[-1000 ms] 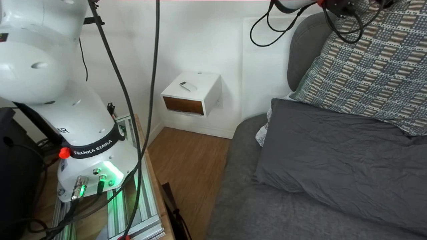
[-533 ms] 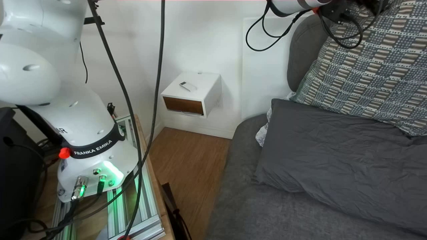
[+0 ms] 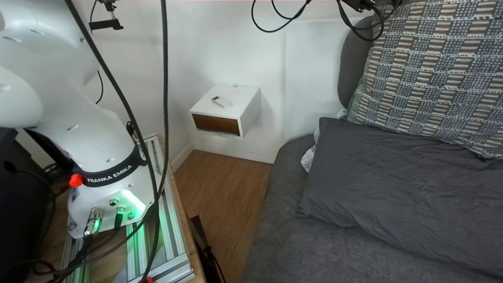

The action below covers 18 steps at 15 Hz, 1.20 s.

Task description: Put the other pillow on top of the grey pillow

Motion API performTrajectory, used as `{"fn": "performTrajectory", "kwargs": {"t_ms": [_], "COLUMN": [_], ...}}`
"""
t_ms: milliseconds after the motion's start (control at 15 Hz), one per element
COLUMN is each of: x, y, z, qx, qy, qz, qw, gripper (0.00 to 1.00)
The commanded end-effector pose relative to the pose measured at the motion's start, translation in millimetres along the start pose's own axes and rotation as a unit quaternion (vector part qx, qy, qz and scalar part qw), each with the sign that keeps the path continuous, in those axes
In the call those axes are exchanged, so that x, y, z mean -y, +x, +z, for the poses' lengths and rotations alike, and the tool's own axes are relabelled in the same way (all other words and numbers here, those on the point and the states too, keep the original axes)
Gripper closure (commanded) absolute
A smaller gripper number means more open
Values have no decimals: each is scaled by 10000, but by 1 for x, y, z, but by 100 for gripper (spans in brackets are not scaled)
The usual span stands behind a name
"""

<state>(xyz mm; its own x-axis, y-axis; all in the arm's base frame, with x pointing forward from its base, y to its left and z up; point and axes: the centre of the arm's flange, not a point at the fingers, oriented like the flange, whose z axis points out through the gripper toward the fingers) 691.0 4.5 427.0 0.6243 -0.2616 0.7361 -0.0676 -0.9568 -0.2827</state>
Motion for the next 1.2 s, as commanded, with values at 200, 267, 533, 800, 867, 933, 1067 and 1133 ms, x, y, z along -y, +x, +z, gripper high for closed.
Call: {"fn": "performTrajectory", "kwargs": {"t_ms": [200,267,533,800,867,933,1067,1133], "x": [-6,-18,-81,-124,-129,-133,-137,-138], "y": [-32,-36,-52,-72,-81,-88,-104,-110], "z": [-71,-76,-86,-98,-100,-101,-103,-103], "qx": [1078,1378,1789,2252,2370,2504,2823,2999], "qy": [614,388,-537,-1423,-1669,-1897,-2343,-2562], "qz": [235,374,670,879,900,924,941,951], "qw": [9920,9890,9801,9599,9528,9449,9255,9140], "gripper": [0,0,0,0,0,0,0,0]}}
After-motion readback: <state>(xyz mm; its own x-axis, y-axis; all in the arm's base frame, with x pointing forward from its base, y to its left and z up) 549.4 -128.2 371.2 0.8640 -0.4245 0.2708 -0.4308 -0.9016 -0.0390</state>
